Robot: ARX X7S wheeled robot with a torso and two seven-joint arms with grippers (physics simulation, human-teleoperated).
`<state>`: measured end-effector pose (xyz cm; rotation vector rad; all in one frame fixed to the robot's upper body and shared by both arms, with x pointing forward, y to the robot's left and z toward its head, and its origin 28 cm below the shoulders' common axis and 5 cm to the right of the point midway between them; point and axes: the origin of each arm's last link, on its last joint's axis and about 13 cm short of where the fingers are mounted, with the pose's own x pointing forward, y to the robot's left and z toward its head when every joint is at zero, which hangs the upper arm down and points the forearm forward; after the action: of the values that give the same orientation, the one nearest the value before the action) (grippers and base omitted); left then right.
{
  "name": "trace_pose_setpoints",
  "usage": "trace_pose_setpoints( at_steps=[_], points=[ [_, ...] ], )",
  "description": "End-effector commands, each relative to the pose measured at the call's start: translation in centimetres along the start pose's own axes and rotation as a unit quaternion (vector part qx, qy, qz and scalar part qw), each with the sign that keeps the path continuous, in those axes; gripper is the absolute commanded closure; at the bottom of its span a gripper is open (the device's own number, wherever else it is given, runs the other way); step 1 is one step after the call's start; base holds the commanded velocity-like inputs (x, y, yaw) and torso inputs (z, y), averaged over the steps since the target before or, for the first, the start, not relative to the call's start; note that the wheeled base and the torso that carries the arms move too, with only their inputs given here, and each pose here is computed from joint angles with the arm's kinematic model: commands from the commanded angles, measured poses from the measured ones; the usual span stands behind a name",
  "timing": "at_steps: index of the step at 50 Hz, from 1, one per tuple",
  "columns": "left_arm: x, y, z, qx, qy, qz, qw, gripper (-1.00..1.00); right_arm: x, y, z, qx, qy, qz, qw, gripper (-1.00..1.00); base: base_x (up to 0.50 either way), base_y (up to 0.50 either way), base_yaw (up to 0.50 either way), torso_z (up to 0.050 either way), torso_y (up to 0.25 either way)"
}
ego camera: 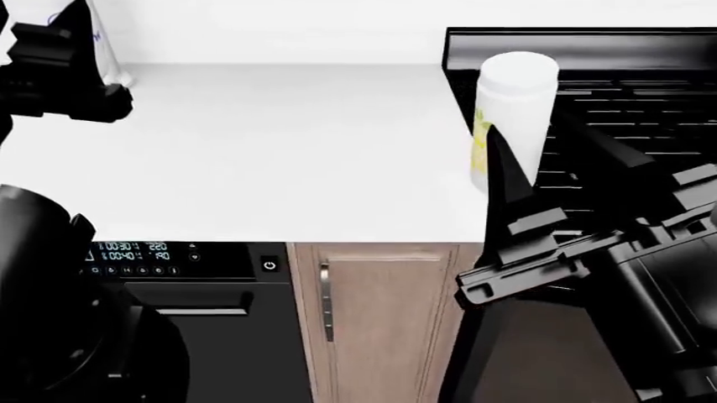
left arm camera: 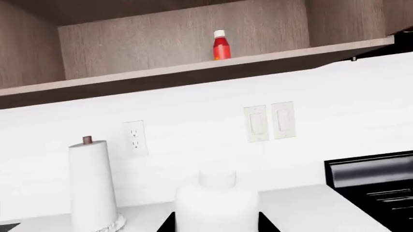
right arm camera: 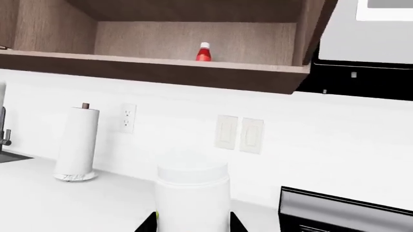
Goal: Pick and place the shaker into the drawer. Then close the cabinet.
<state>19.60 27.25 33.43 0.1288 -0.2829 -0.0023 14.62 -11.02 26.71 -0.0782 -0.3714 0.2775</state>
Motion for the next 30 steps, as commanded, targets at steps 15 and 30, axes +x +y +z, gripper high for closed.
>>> trace_pose_setpoints(
  at_steps=[15, 30],
  points=[
    [-0.02, -0.02, -0.21, -0.005, 0.003, 0.0, 1.0, 1.0, 0.0, -0.06, 0.03, 0.009, -0.002, -0.005, 1.0, 1.0, -0.4, -0.44, 0.0, 0.0, 0.0],
    [-0.1, -0.03, -0.37, -0.005, 0.005, 0.0, 1.0, 1.0, -0.09, -0.05, -0.1, 0.011, -0.002, -0.004, 1.0, 1.0, -0.03, -0.5, 0.0, 0.001, 0.0]
  ],
)
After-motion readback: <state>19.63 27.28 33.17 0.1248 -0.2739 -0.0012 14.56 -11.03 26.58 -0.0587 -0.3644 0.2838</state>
